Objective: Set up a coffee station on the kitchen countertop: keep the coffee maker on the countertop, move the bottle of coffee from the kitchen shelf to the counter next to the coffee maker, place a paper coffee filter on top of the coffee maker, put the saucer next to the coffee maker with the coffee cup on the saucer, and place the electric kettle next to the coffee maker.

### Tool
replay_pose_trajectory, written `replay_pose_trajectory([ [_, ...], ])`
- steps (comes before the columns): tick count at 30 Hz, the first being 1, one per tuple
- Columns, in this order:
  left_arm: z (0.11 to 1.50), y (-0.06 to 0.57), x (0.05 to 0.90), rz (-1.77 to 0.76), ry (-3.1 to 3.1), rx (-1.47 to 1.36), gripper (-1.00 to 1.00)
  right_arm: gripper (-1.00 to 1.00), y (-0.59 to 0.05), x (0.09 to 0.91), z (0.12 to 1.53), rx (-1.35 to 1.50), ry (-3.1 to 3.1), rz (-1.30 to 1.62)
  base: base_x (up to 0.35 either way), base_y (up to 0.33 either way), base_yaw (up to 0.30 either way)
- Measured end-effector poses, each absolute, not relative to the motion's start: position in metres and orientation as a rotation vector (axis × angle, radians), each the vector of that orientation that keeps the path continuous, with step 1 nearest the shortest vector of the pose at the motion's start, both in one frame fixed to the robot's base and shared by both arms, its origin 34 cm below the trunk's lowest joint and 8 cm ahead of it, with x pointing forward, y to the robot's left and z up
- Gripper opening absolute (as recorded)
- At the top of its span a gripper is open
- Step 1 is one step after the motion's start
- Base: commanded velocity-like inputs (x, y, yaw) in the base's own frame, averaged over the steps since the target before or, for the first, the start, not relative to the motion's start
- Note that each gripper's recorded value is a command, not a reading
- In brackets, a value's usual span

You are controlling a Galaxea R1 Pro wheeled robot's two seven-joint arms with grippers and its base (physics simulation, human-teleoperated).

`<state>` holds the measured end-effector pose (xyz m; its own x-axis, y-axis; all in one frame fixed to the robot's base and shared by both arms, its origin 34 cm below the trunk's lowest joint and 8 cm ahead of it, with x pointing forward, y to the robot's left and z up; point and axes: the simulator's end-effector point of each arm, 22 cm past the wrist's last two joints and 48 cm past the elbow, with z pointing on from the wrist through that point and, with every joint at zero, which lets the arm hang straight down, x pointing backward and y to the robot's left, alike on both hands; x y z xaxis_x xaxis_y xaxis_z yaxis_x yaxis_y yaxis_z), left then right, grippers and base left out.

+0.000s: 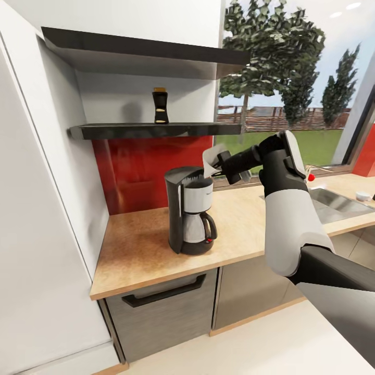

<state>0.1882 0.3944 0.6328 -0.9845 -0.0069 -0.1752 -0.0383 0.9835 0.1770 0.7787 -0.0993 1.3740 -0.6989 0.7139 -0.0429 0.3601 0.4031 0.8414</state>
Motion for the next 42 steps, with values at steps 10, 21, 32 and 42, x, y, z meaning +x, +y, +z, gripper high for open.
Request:
replay_pose_trajectory([
  [10, 0.632, 0.395, 0.181, 0.273, 2.969, -0.036, 1.0, -1.0, -0.102, 0.776, 1.368, 0.934, 2.293, 1.181, 0.093, 0.03, 0.0],
  [21, 0.63, 0.393, 0.167, 0.271, 2.998, -0.036, 1.0, -1.0, -0.102, 0.776, 1.365, 0.938, 2.296, 1.18, 0.051, 0.019, 0.0],
  [32, 0.63, 0.392, 0.167, 0.267, 2.999, -0.037, 1.0, -1.0, -0.102, 0.776, 1.364, 0.942, 2.296, 1.184, 0.045, 0.0, 0.0],
  [42, 0.63, 0.39, 0.166, 0.264, 3.0, -0.036, 1.0, -1.0, -0.102, 0.776, 1.364, 0.94, 2.297, 1.186, 0.042, 0.0, 0.0],
])
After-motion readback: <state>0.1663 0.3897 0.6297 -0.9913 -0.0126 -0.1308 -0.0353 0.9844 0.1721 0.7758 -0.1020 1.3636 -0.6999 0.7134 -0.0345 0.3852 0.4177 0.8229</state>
